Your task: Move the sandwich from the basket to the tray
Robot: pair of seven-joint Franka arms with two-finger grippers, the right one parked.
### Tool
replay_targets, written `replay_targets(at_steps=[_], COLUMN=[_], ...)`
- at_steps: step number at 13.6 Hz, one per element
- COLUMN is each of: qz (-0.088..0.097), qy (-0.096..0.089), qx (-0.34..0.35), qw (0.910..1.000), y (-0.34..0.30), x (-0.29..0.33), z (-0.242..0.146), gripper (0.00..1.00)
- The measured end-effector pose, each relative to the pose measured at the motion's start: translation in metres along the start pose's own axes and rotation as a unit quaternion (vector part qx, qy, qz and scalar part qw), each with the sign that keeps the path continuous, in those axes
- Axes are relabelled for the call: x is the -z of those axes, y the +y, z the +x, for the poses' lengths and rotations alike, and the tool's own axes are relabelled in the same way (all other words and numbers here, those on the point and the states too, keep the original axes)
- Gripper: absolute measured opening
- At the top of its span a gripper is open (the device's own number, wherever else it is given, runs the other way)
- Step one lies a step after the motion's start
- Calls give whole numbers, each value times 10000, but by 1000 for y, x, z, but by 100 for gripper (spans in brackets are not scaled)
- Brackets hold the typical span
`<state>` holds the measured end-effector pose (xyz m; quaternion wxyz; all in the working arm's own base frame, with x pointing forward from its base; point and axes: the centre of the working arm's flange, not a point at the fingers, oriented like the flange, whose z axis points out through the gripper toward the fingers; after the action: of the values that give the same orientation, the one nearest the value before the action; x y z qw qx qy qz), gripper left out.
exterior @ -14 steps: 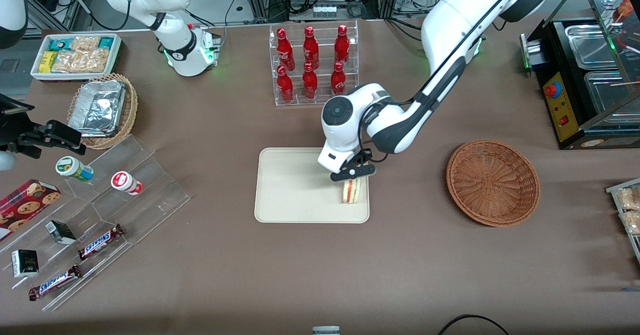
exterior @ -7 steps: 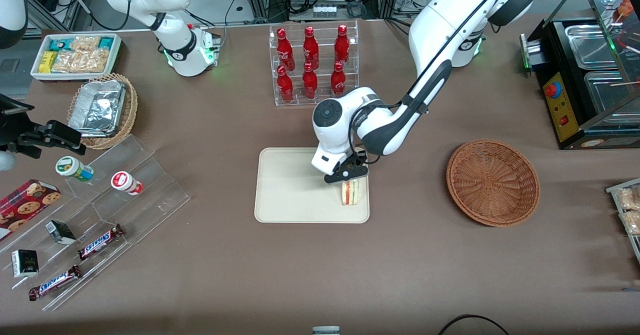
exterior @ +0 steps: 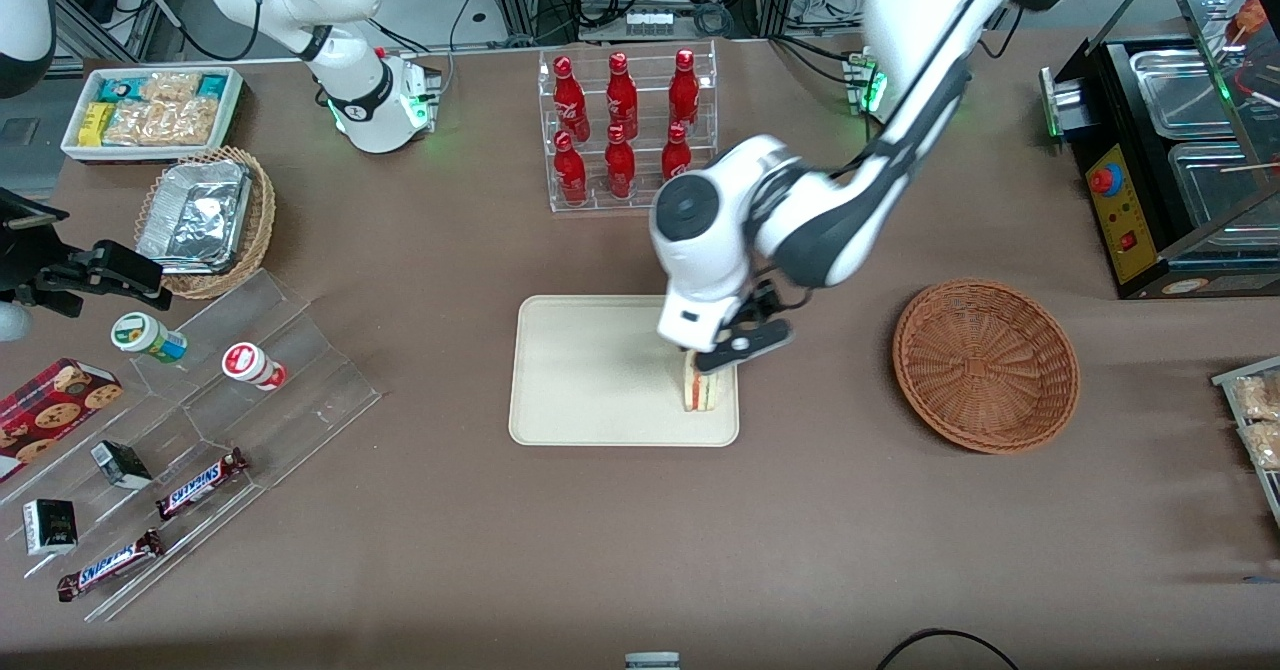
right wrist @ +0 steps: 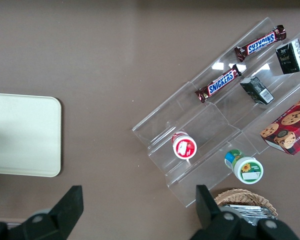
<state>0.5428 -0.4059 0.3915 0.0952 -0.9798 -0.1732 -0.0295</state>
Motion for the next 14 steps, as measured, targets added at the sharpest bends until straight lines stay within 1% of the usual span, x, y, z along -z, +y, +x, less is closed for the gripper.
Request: replay_targets(at_steps=[1, 2, 4, 5, 6, 8, 12, 14], qz=[-30, 2, 139, 135, 80, -95, -296, -481], qy=[-38, -65, -156, -226, -290, -428, -738, -910], qx=[39, 59, -10, -66, -102, -180, -499, -702], qw=[10000, 10000, 9998, 9996, 9995, 9989, 9956, 9922], y=[-21, -46, -98, -124, -149, -193, -262, -307], x=[26, 50, 88, 103, 115, 132, 150, 158], z=[12, 23, 44, 55, 67, 88, 107, 118], gripper=[100, 100, 100, 100, 100, 100, 100, 100])
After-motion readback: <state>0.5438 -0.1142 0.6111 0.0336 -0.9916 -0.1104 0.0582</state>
